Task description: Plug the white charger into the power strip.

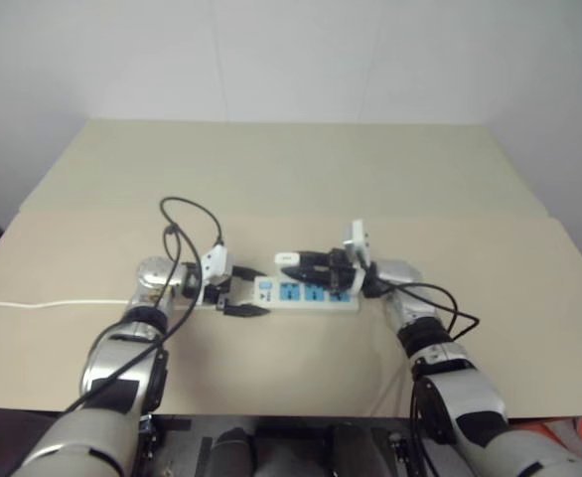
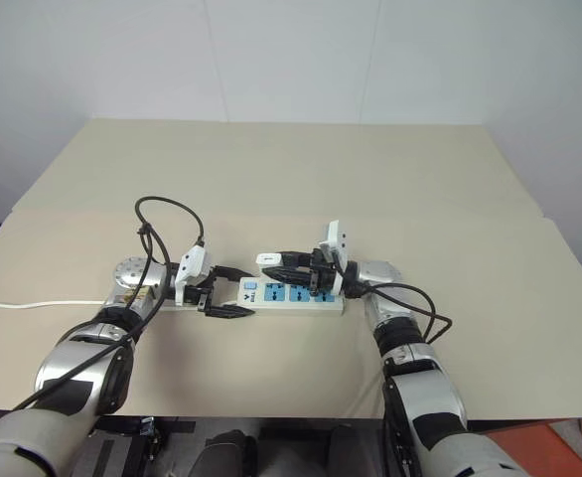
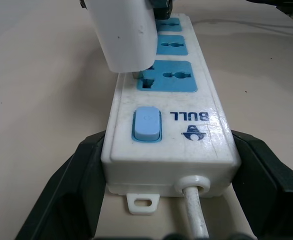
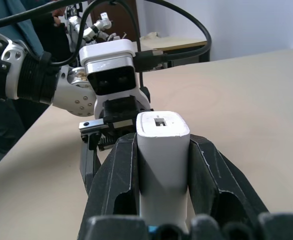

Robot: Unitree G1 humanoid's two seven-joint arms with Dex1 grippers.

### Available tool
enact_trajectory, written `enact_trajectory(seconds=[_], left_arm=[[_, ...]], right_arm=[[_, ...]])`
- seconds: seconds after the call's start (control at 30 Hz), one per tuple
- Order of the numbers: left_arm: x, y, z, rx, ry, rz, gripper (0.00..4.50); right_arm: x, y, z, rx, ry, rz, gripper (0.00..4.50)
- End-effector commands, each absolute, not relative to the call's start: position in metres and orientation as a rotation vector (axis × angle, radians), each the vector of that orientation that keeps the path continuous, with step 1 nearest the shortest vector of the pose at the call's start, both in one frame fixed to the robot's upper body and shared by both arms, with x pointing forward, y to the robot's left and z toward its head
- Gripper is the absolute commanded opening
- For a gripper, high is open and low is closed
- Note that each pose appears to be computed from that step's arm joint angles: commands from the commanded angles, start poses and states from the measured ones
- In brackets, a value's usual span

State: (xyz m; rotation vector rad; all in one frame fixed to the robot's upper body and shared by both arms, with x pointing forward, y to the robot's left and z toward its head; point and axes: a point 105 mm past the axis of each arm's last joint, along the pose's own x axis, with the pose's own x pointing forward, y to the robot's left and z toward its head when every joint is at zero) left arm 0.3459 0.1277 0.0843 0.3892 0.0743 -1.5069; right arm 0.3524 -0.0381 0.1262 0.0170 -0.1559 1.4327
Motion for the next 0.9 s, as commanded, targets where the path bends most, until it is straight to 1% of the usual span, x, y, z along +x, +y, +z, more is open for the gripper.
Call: enact_trajectory(seconds=[0.03,0.5,0.9], left_arm=[[0.344,0.126,0.083,0.399,0.083,-1.524,3.27],[0.345,0.127,0.084,0.405,0.082,-1.522,3.27],[0.345,0.127,0.085,0.408,0.082,-1.523,3.27]], right_arm=[[0.352,-0.035,0.130,0.028,-0.163,1.438,1.10],[0.355,-0.048,0.120,-0.001,-0.122,1.404,1.10],[0.352,-0.055,0.107,-0.032,-0.083,1.403,1.10]])
